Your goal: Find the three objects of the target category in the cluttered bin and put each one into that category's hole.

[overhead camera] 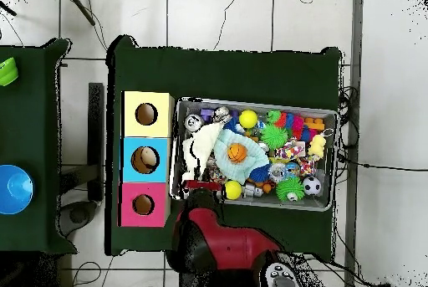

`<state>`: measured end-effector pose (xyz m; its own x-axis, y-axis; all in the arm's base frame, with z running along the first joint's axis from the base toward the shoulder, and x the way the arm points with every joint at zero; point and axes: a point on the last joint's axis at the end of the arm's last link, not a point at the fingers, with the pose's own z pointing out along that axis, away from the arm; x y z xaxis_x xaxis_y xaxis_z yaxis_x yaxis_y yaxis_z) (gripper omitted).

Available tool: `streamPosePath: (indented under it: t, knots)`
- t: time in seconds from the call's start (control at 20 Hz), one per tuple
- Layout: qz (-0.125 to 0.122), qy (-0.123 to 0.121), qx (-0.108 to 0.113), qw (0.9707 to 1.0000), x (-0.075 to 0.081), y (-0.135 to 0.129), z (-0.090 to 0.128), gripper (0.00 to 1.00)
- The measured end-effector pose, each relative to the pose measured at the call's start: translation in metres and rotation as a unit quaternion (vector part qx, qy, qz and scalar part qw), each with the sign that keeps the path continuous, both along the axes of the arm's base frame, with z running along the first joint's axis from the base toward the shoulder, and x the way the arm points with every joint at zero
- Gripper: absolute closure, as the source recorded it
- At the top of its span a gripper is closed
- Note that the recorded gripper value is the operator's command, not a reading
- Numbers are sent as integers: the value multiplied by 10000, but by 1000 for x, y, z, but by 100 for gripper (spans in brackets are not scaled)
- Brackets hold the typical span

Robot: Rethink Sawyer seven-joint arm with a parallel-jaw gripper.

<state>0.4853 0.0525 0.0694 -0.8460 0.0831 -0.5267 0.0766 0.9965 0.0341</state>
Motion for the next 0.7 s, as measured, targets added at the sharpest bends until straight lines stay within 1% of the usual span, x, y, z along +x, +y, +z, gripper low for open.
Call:
streamPosePath:
  t: [0.7]
  knots:
    - [-32, -62, -6, 10000, 0, -3, -2, 0]
